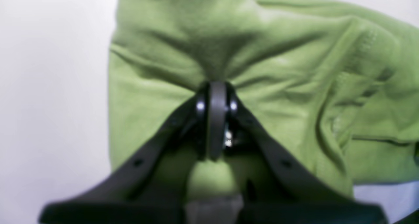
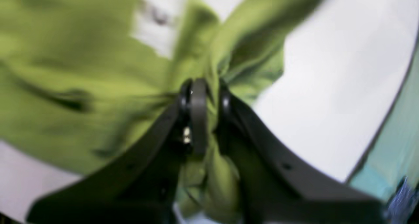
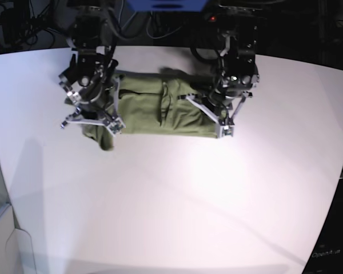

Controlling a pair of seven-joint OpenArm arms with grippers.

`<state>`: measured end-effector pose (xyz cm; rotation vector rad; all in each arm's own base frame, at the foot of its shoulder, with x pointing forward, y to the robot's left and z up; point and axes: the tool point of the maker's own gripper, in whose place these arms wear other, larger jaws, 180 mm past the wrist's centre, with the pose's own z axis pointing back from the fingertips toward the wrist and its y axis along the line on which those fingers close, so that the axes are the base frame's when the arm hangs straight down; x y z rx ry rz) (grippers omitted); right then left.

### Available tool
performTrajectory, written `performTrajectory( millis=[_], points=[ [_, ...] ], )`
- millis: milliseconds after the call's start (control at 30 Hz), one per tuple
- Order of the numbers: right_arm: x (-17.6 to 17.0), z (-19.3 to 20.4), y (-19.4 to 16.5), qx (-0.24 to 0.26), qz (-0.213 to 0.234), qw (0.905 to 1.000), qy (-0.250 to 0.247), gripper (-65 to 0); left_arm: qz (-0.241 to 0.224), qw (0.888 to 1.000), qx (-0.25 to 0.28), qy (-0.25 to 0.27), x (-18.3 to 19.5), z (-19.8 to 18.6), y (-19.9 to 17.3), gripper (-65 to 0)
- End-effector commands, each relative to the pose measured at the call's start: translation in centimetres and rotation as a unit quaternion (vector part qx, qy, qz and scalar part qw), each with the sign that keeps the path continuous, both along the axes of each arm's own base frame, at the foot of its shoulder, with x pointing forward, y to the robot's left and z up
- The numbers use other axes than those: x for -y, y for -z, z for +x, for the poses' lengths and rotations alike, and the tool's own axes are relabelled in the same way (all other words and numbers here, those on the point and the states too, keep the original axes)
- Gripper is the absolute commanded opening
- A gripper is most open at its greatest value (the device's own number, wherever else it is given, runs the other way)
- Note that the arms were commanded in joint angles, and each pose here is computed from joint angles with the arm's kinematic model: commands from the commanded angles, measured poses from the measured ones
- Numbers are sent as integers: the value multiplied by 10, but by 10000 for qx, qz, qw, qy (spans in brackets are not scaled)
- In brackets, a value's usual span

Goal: Fold the T-shirt properly
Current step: 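Lift the strip end with the right gripper and fold it toward the left gripper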

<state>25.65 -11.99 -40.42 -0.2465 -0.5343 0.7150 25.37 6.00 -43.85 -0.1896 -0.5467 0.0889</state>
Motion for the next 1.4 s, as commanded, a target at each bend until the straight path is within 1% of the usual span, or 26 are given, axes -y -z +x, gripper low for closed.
performTrajectory(
  millis=[0,100,133,200,333,400,500,600,700,767,933,1000,1200,1300,1367],
  points=[
    [-11,7,-6,149,94,9998,-119,-646,73,9994,-326,-12,-2,-13,8,-640],
    [-37,4,0,47,181,9986,-502,-646,66,9995,-311,-15,-1,-12,8,-640],
    [-45,0,4,-56,174,9980,-613,-647,66,9995,-311,-15,-1,-12,8,-640],
    [-55,-4,10,-247,95,9968,-758,-647,58,9995,-303,-18,0,-12,7,-640],
    [-77,-7,10,-362,0,9934,-1093,-647,28,9995,-303,-23,2,-11,7,-640],
    [-83,1,4,-282,-51,9924,-1195,-647,28,9995,-303,-23,2,-11,7,-640],
    [-84,9,-2,-228,-156,9921,-1223,-647,28,9995,-303,-23,2,-11,7,-640],
    [-78,17,-10,-220,-353,9926,-1142,-649,31,9995,-313,-37,1,-12,7,-640],
    [-69,27,-27,-34,-496,9937,-1001,-649,48,9993,-362,-49,-1,-13,10,-640],
    [-69,29,-39,99,-554,9936,-984,-649,48,9993,-362,-49,-1,-13,10,-640],
    [-88,26,-68,379,-711,9892,-1224,-649,87,9993,-350,-57,-4,-9,10,-640],
    [-94,24,-72,411,-727,9879,-1307,-649,105,9992,-380,-39,-4,-3,13,-640],
    [-123,22,-83,550,-784,9803,-1725,-649,179,9972,-726,-11,-11,-8,37,-640],
    [-137,21,-89,636,-709,9774,-1885,-649,190,9973,-711,-65,-15,-5,36,-640],
    [-147,25,-97,779,-732,9733,-2030,-649,190,9974,-696,-67,-15,-5,35,-640]
  ],
)
